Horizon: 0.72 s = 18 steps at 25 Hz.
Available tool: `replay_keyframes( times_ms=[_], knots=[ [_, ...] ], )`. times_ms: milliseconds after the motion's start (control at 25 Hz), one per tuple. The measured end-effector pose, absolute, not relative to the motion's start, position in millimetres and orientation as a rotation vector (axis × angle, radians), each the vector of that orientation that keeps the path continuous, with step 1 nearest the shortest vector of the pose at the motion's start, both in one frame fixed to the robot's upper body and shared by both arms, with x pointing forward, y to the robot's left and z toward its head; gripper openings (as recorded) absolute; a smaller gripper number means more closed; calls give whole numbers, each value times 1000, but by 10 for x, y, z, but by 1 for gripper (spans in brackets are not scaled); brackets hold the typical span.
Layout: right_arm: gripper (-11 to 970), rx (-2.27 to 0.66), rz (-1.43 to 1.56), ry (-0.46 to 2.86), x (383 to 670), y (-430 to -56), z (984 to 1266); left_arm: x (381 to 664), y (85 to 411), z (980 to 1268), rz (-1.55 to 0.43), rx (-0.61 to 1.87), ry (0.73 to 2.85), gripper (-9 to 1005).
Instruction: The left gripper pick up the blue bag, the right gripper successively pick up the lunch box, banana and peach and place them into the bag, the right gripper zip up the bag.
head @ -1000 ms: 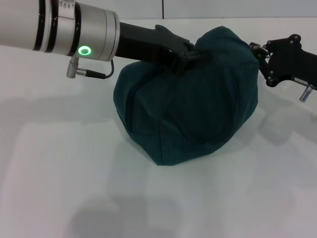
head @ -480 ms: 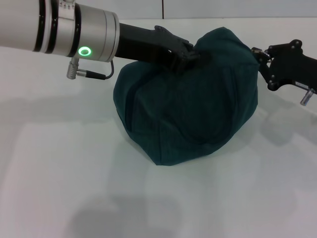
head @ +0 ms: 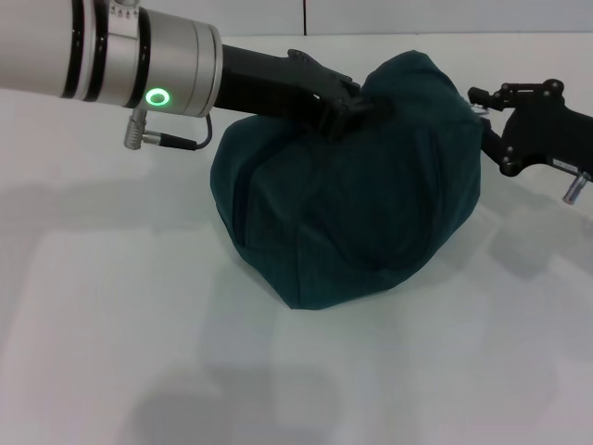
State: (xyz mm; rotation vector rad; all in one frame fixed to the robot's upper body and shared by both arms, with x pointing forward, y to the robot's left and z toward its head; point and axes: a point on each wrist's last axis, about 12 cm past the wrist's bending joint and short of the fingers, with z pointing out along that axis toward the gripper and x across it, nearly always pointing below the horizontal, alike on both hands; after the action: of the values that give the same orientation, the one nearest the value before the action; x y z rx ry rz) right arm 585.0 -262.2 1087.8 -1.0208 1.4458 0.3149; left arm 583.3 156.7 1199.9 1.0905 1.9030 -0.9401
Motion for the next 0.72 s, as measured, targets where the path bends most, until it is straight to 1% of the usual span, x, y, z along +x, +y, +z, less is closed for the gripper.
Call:
replay_keyframes(
  times_ms=[200, 400, 640, 680, 720],
  knots=[
    [229, -990, 299, 1494, 5790, -2725, 10807, 5838, 1557, 12007, -940, 1093, 1902, 48],
    [459, -908, 259, 1546, 5666, -2973, 10732, 5841, 1540, 12026, -956, 1083, 1901, 52],
    [694, -822, 278, 1532, 5531, -3168, 10746, 5879, 1519, 11958, -970, 1052, 1921, 55],
    [703, -814, 292, 1524, 5509, -3179, 10756, 5902, 1501, 11935, -986, 1040, 1931, 56],
    [712, -808, 306, 1518, 5493, -3187, 10765, 5910, 1494, 11928, -994, 1034, 1933, 91]
  ],
)
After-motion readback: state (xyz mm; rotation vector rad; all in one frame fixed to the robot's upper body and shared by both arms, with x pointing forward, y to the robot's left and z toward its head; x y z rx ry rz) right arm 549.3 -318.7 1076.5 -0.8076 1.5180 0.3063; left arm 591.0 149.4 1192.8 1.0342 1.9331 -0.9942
